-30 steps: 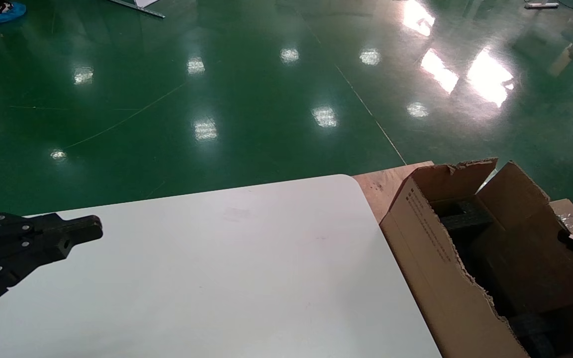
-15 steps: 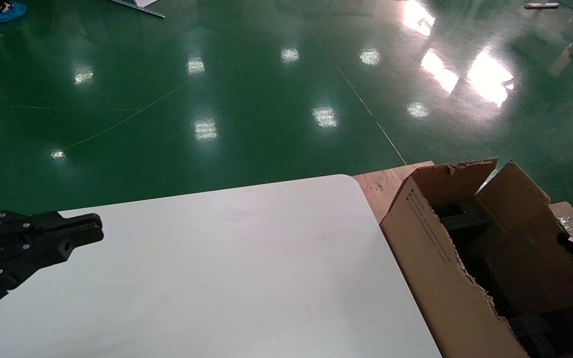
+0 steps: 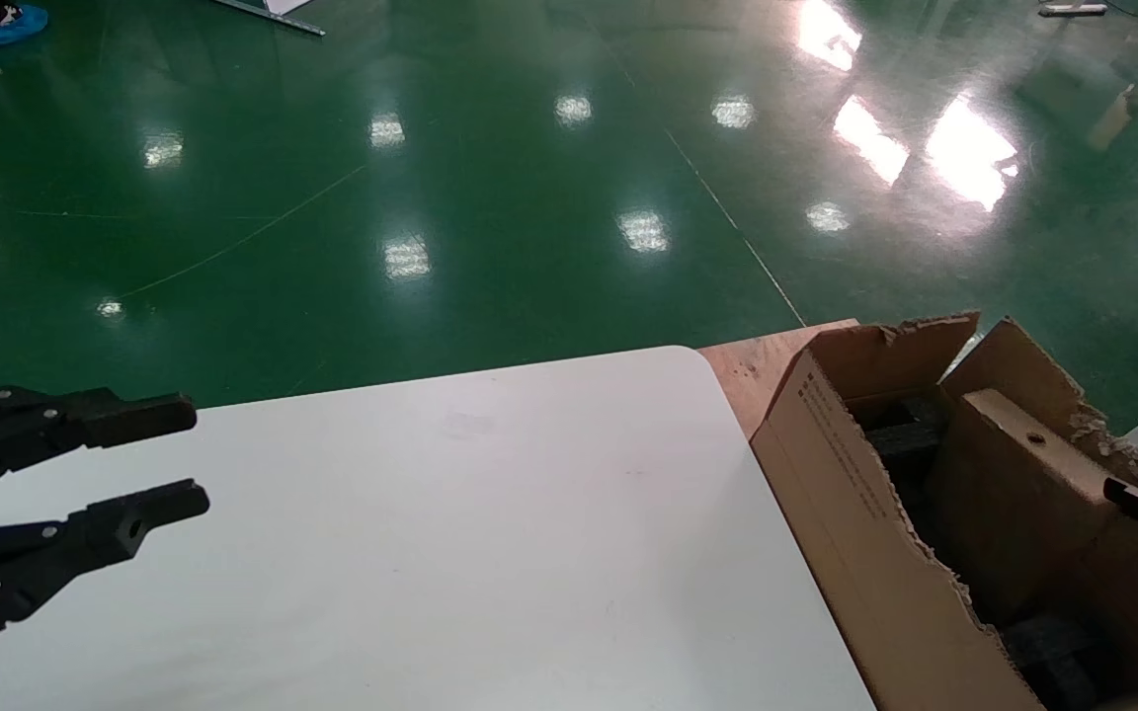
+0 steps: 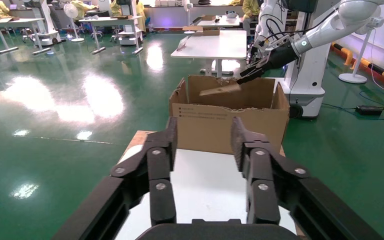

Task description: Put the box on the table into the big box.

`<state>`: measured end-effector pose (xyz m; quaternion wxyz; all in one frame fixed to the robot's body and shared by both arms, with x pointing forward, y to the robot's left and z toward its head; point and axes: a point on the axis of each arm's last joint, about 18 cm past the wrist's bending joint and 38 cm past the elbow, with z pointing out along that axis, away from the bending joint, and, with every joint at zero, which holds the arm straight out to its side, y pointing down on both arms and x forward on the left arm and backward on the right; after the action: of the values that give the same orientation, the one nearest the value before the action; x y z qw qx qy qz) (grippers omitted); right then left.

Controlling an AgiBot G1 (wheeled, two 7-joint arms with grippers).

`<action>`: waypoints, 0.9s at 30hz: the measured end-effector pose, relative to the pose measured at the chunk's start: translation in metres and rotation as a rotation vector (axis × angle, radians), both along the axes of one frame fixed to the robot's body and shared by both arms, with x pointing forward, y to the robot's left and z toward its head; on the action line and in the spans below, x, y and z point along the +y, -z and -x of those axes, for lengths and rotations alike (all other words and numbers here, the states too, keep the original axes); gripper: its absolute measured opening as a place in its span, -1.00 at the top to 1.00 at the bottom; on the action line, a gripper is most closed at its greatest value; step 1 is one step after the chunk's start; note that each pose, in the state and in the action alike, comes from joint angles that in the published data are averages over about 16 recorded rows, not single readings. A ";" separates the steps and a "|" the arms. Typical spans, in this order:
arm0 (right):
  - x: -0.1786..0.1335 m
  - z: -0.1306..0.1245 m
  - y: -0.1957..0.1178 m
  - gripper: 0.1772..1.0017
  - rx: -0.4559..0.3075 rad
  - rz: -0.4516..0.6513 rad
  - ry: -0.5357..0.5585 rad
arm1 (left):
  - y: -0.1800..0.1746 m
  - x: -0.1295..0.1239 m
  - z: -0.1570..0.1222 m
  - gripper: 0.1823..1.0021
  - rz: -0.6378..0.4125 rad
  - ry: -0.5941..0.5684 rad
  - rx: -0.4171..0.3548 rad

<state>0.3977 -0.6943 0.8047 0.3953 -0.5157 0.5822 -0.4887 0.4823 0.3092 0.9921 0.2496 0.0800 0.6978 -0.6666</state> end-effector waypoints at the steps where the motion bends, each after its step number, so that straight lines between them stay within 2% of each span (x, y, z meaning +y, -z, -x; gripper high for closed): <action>1: 0.000 0.000 0.000 -0.08 0.000 0.000 0.000 | 0.000 0.000 0.000 0.49 0.000 0.000 0.000; 13: 0.005 -0.008 -0.008 -0.59 -0.035 0.012 -0.034 | 0.000 0.000 0.000 -0.18 0.000 0.000 0.000; 20: 0.018 -0.029 -0.030 -0.84 -0.107 0.040 -0.114 | 0.000 0.000 0.000 -0.54 0.000 0.000 0.000; 27: 0.037 -0.058 -0.064 -0.95 -0.201 0.087 -0.225 | 0.000 0.000 0.000 -0.79 0.000 0.000 0.000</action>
<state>0.4559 -0.6573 0.8684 0.4812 -0.5429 0.4562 -0.5154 0.4823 0.3092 0.9921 0.2496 0.0800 0.6978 -0.6666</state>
